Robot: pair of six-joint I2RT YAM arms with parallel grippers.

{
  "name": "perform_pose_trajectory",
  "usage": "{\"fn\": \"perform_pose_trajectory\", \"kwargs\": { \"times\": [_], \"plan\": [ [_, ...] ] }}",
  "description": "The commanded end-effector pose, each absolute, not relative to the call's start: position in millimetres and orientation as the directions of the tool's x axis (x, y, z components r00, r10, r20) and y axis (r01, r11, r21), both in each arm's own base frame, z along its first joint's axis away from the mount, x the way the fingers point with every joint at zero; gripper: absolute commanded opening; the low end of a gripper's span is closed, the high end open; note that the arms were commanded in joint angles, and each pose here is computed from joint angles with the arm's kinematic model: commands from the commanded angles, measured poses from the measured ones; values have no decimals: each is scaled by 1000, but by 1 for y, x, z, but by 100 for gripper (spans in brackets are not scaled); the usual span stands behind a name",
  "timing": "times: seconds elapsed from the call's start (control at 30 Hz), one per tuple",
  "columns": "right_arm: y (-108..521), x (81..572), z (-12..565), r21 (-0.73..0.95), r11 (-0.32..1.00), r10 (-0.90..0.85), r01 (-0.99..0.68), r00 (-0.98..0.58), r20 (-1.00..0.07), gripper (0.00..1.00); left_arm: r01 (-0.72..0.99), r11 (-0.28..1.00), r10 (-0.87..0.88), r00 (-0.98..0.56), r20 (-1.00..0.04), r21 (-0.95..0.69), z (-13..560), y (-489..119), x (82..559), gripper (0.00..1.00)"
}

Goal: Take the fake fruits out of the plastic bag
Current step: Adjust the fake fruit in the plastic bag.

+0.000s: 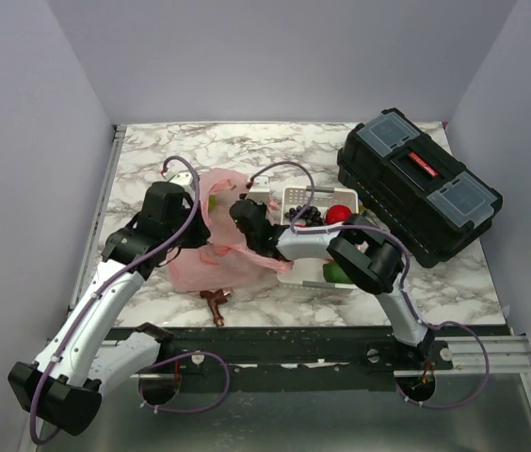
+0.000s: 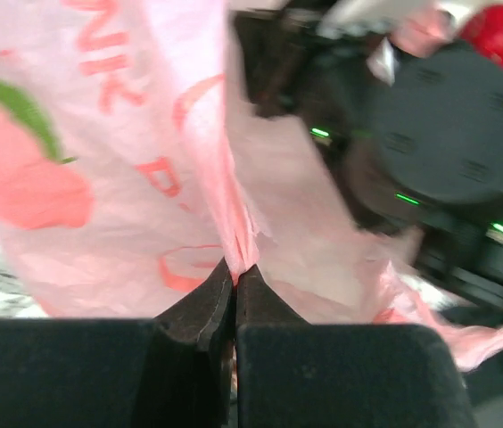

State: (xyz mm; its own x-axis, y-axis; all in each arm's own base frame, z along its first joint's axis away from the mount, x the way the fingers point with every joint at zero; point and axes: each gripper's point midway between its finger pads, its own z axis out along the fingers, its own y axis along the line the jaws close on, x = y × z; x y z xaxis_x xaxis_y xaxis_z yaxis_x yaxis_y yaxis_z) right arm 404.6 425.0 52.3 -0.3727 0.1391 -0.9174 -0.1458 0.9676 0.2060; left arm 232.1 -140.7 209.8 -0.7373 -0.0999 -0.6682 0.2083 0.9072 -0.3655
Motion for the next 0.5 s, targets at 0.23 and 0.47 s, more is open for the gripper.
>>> {"fn": "perform_pose_trajectory", "kwargs": {
  "times": [0.23, 0.47],
  "plan": [
    [376, 392, 137, 296, 946, 271, -134, -174, -947, 19, 166, 985, 41, -480, -876, -45, 211, -96, 286, 0],
    [410, 373, 144, 331, 876, 256, -351, -242, -936, 23, 305, 947, 228, -429, -874, 97, 189, -115, 281, 0]
  ]
}}
